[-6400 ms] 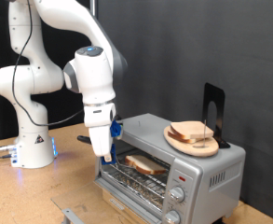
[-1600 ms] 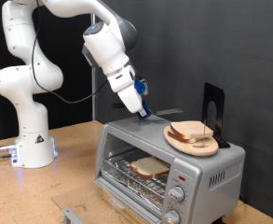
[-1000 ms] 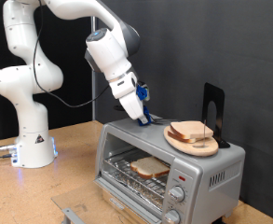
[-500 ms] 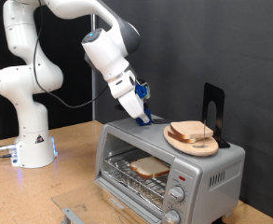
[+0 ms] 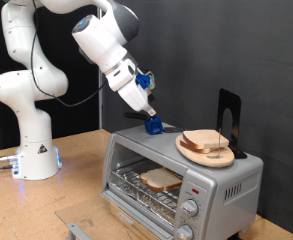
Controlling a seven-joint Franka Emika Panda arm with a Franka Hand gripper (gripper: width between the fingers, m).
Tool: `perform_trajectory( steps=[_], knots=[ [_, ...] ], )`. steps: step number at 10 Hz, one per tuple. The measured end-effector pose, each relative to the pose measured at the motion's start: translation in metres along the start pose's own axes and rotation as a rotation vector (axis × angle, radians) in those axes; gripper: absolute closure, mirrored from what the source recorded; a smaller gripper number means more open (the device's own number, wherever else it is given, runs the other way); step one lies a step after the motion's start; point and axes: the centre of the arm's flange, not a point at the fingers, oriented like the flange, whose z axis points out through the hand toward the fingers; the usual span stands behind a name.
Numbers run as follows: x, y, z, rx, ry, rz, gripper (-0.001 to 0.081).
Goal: Make a piece of toast with the oven
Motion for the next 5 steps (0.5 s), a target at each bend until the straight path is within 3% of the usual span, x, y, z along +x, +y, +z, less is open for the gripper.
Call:
perform_trajectory(
  steps=[2, 5],
  knots=[
    [-0.003, 0.010, -0.003, 0.018, 0.022, 0.016, -0.0002],
    [-0.012, 0.055, -0.029, 0.091, 0.050, 0.097, -0.0002]
  ],
)
